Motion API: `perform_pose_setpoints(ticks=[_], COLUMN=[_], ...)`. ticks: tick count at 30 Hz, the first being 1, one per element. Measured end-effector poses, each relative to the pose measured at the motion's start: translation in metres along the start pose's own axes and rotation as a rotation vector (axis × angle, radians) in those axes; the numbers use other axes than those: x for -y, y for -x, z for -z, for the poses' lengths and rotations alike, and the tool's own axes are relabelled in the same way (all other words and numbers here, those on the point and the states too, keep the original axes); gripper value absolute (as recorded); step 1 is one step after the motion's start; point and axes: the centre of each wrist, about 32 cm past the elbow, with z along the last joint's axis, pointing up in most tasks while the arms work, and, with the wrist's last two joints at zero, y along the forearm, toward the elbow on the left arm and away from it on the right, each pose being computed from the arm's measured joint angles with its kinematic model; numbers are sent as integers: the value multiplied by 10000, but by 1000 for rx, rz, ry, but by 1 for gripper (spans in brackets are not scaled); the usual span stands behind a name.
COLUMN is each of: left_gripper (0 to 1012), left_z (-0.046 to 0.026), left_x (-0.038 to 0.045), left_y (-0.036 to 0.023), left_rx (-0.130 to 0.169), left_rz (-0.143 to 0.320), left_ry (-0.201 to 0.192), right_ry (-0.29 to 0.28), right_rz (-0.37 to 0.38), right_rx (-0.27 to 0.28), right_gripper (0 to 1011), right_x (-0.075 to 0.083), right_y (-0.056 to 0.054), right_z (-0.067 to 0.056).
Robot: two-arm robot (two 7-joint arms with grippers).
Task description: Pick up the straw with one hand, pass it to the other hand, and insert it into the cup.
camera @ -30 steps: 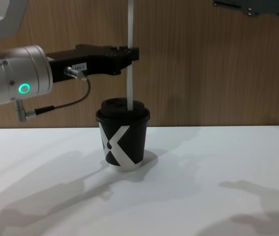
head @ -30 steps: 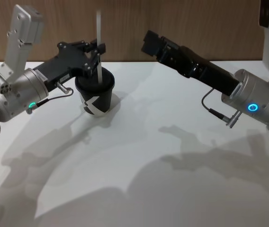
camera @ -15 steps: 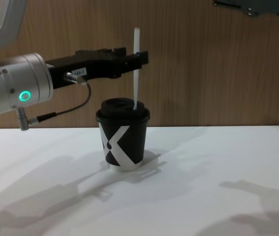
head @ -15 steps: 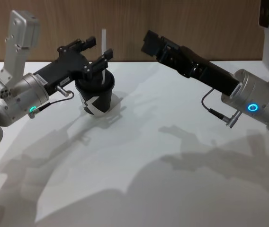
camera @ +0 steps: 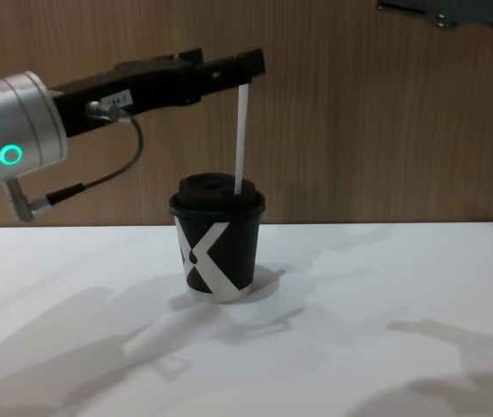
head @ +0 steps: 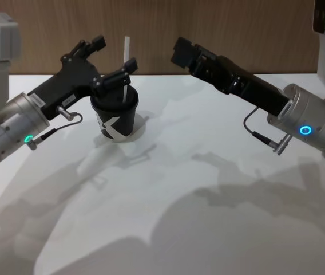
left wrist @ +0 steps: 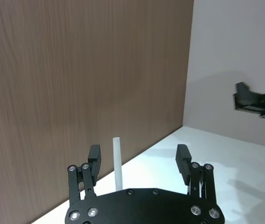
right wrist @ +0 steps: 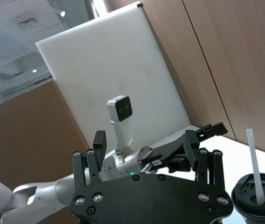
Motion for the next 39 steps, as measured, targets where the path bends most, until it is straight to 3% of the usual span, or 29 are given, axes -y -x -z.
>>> perform_pose_setpoints(ticks=[9,19,29,39], left_gripper=[1002,1003,1003,1003], left_z=[-32,-17,26,90], left_x=[-176,-303,-351,-361], left_y=[86,152,226,311], left_rx=[-24,-46,-61,-72], left_rz=[24,62,91,99], left_ry=[28,41,49,58], right_ry=[2,57,155,237], right_rz=[12,28,24,1], right_rx=[40,174,302,365], right_gripper=[1001,1001,1001,1001], right_x=[8,68,205,341], right_y=[2,13,41,21], right_z=[-11,-75,-163,-224])
